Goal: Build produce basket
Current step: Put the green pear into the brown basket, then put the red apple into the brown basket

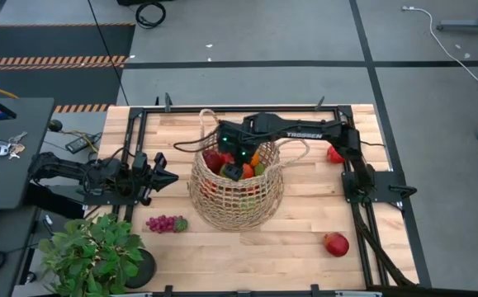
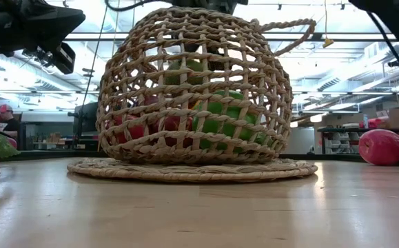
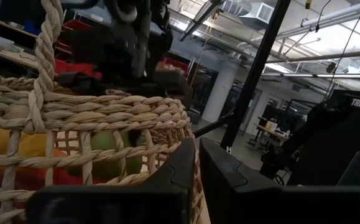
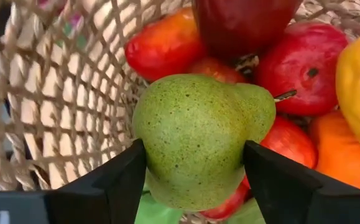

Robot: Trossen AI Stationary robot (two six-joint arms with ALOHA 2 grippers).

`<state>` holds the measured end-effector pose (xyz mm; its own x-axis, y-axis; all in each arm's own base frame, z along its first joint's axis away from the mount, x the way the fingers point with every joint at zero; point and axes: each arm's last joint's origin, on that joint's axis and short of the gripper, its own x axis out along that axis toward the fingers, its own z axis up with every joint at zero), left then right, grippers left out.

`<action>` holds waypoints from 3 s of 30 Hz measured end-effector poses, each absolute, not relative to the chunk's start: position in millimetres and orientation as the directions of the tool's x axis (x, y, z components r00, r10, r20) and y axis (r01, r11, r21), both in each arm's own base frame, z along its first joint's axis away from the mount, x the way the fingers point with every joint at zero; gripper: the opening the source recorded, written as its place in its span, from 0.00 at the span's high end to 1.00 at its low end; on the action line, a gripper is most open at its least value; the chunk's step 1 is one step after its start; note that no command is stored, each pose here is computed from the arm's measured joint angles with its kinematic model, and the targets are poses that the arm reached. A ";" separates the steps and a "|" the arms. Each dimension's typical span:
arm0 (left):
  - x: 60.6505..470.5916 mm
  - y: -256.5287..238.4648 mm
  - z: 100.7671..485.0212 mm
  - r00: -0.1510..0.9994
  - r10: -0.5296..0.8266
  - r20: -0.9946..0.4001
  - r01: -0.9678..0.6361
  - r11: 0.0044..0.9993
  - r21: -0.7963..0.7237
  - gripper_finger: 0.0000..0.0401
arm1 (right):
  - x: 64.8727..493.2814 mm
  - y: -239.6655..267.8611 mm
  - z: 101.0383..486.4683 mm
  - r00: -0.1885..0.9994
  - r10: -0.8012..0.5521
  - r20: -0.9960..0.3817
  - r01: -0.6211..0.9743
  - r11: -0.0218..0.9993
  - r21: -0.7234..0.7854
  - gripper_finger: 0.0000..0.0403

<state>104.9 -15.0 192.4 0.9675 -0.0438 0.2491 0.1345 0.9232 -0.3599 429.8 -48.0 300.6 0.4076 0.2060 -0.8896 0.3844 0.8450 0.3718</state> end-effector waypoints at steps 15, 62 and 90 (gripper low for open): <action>104.9 -14.9 192.4 0.967 -0.044 0.250 0.135 0.923 -0.360 0.93 | 420.6 -62.2 309.0 0.410 0.242 -0.879 0.366 0.839 0.402 0.11; 104.9 -15.0 192.4 0.967 -0.044 0.250 0.135 0.923 -0.360 0.93 | 163.2 -114.7 354.9 0.066 -0.399 -0.915 0.949 0.309 -0.066 0.13; 104.9 -14.9 192.5 0.967 -0.044 0.250 0.135 0.923 -0.360 0.93 | 124.2 -131.6 237.9 -0.163 0.085 -0.983 0.984 0.089 -0.156 0.01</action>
<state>104.9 -14.9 192.5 0.9673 -0.0438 0.2497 0.1347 0.9232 -0.3598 124.2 -131.6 237.9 -0.1631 0.0846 -0.9830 0.9838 0.0890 -0.1556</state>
